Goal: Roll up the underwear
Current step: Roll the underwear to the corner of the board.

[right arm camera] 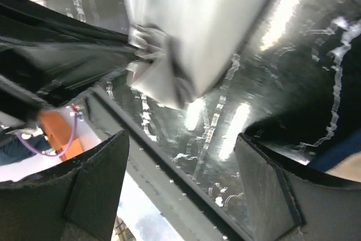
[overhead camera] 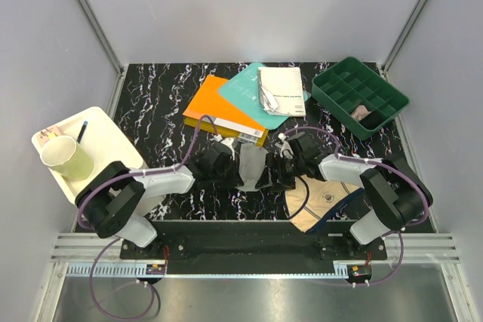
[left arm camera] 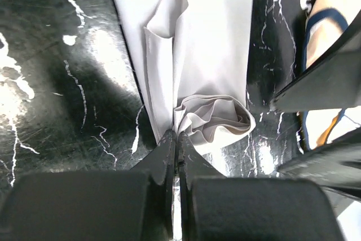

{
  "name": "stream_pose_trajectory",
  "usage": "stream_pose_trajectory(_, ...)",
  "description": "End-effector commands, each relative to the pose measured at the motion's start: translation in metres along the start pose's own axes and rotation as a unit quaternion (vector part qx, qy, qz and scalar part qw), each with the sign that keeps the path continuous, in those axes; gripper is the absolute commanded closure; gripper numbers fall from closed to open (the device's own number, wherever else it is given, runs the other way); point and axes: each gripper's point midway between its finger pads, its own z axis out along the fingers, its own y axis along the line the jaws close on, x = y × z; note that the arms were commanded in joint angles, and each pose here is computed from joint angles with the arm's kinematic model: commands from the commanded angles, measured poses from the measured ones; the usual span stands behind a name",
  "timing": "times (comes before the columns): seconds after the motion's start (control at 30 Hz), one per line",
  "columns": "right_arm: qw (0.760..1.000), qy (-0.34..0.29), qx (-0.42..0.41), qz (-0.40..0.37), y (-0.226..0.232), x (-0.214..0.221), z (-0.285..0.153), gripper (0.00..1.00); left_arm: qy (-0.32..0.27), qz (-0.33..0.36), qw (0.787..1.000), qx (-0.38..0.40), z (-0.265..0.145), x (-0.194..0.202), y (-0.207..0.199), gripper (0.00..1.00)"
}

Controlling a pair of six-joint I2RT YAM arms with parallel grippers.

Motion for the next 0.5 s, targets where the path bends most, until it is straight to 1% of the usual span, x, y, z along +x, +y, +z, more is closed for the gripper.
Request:
stream_pose_trajectory(0.0, 0.999, -0.049, -0.009, -0.021, -0.001, -0.016, 0.005, 0.18, 0.003, -0.053, 0.998, 0.016, -0.001, -0.004, -0.002, 1.00)
stream_pose_trajectory(0.23, 0.997, -0.061, -0.008, -0.041, -0.010, -0.020, 0.018, 0.21, 0.009, -0.055, 0.998, 0.032, -0.001, -0.005, -0.007, 1.00)
stream_pose_trajectory(0.47, 0.997, -0.060, 0.023, -0.039, -0.024, -0.017, 0.026, 0.28, 0.011, -0.058, 0.998, 0.039, 0.000, -0.007, -0.010, 1.00)
